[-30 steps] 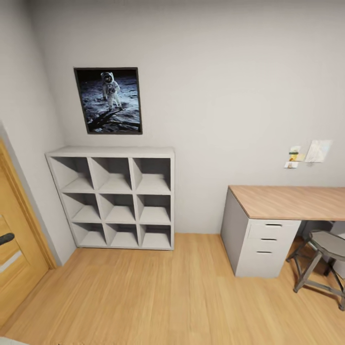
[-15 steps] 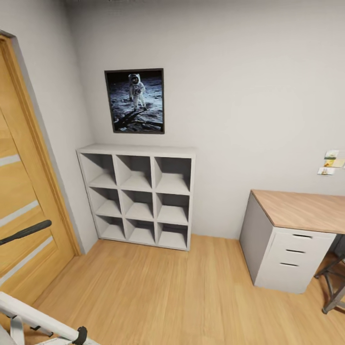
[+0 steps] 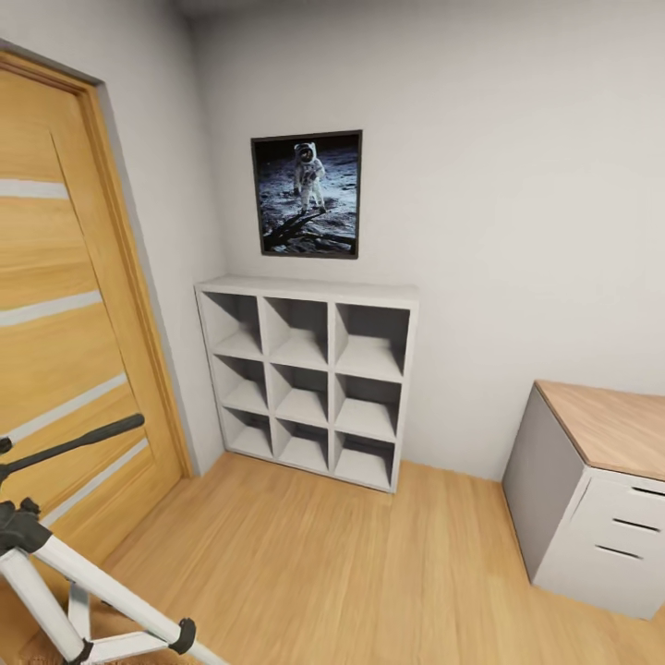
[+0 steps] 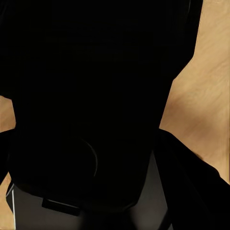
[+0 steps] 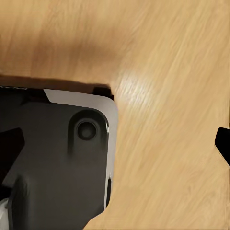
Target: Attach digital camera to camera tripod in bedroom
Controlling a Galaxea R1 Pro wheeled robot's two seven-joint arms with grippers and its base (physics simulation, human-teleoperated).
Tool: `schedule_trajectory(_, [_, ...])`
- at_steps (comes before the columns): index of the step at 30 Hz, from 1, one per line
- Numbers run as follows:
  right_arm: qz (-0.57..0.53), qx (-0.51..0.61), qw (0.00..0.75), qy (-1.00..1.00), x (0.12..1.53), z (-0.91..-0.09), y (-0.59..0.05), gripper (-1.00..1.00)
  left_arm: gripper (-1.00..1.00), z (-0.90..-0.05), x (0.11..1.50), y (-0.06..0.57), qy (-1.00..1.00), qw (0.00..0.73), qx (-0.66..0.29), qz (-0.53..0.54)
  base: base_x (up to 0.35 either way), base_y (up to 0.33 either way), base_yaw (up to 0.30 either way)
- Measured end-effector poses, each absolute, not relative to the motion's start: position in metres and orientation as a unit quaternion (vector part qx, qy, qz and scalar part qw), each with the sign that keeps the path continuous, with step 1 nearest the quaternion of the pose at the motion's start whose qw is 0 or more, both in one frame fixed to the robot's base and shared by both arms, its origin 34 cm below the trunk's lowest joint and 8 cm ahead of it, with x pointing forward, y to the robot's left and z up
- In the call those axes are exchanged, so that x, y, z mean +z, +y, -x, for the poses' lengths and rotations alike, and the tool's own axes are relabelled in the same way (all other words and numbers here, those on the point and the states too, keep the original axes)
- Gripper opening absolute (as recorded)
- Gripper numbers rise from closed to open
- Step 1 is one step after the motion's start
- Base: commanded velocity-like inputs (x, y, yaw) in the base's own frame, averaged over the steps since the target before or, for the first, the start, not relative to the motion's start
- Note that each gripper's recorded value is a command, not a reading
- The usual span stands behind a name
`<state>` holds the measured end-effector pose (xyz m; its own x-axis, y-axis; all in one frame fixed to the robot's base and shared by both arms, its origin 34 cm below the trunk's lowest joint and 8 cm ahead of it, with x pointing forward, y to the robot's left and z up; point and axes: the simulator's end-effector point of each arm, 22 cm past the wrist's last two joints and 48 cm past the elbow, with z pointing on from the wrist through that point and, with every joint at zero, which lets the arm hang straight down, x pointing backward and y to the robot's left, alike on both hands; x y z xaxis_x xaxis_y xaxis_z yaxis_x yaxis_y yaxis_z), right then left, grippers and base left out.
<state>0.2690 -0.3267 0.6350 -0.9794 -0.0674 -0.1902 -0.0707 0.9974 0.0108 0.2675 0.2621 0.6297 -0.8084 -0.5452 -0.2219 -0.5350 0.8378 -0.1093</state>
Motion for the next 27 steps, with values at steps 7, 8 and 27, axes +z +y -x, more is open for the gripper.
schedule_trajectory(7, [0.035,0.009,0.095,0.995,0.6349,-0.269,-0.3267,1.0,-1.0,-0.2675,0.6296,0.2633,0.951,0.123,-0.02,0.285,0.039,-0.024,0.283])
schedule_trajectory(8, [0.035,0.009,0.095,0.995,0.6349,-0.269,-0.3267,1.0,-1.0,-0.2675,0.6296,0.2633,0.951,0.123,-0.02,0.285,0.01,-0.007,0.283])
schedule_trajectory(27, [0.035,0.008,0.095,0.995,0.6349,-0.2691,-0.3271,1.0,-1.0,-0.267,0.6295,0.2643,0.95,0.123,-0.019,0.287,0.002,-0.028,0.283])
